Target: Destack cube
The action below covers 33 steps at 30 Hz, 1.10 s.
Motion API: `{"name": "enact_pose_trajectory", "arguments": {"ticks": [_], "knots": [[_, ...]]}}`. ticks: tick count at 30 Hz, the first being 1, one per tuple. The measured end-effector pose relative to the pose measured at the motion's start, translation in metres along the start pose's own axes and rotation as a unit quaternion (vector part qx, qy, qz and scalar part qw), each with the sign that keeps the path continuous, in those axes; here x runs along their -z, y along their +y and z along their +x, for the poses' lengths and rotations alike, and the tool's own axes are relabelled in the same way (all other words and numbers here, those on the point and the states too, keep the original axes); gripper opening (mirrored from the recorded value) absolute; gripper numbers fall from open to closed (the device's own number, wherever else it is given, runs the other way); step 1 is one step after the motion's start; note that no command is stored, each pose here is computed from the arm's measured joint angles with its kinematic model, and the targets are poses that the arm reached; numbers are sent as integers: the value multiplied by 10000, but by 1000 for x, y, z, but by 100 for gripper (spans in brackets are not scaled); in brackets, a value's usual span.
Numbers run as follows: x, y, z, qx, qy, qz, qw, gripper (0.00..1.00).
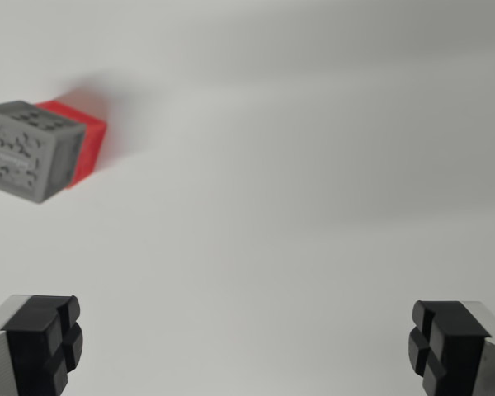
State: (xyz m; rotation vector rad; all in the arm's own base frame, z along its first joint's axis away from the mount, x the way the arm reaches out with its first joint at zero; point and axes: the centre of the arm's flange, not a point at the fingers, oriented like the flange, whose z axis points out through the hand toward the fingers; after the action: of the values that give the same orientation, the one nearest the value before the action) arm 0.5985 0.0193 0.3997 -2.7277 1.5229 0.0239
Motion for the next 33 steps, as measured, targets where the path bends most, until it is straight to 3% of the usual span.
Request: {"name": "enact_pose_trajectory", "arguments": {"ticks": [18,33], "knots": [[-32,-34,-41,-522,20,-19,9986,100],[-60,-69,-79,-1025,46,-25,9947,100]]}}
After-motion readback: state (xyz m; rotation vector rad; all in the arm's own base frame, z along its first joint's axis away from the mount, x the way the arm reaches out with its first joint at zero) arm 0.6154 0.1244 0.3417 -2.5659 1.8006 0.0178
